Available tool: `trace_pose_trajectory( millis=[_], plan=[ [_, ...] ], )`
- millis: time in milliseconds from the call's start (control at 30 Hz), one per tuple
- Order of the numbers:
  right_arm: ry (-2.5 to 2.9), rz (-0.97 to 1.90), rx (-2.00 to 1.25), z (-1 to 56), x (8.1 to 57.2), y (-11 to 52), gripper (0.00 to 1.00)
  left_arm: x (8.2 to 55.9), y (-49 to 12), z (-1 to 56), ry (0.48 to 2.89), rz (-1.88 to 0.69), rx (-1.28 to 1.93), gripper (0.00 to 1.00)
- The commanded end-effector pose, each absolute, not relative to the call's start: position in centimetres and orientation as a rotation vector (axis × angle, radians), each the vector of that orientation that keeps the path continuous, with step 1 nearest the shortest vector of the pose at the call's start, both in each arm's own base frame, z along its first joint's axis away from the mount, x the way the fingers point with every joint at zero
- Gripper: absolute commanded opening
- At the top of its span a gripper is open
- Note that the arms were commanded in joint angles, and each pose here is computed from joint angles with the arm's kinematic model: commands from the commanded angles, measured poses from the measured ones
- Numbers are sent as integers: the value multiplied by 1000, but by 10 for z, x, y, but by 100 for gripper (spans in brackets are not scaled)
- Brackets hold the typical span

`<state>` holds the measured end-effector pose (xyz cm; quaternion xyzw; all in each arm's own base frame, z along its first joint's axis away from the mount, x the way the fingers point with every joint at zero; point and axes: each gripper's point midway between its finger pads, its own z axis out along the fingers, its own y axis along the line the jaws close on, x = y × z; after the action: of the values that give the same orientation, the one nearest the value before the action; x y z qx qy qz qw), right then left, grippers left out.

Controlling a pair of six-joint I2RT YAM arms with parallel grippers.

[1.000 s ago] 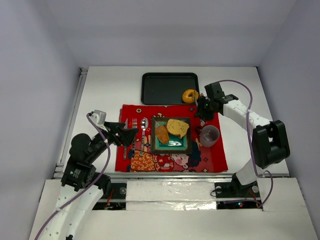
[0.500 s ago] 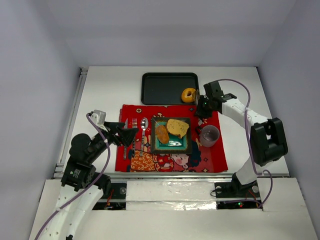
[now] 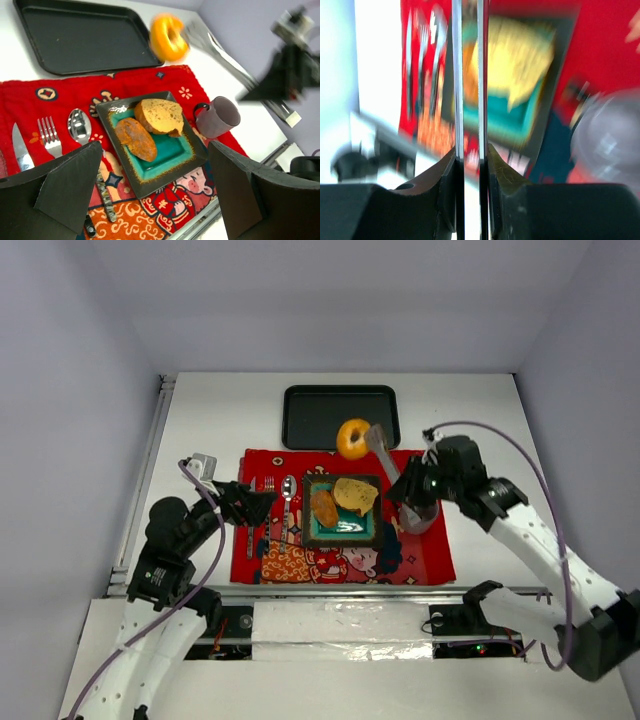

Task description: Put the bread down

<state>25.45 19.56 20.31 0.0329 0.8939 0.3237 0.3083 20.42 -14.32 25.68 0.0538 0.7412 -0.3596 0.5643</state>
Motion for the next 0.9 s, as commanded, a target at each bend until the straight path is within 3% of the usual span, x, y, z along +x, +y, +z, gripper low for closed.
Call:
trace_pose_trajectory(
  millis=[0, 233, 667, 800, 867],
  plan=[
    [2466, 957, 22, 190, 193, 206, 15, 212, -143, 258, 1730, -847, 129, 85],
    [2562, 1192, -39, 169, 97, 221, 12, 219, -139, 254, 1747, -838, 112, 84],
    [2599, 1148, -90, 131, 91, 223, 15, 222, -134, 254, 1742, -830, 96, 84],
    [2597, 1155, -101, 135, 90, 224, 42, 223, -136, 254, 1745, -835, 100, 84],
    [2574, 1161, -100, 145, 90, 222, 49, 223, -135, 254, 1744, -834, 102, 84]
  ],
)
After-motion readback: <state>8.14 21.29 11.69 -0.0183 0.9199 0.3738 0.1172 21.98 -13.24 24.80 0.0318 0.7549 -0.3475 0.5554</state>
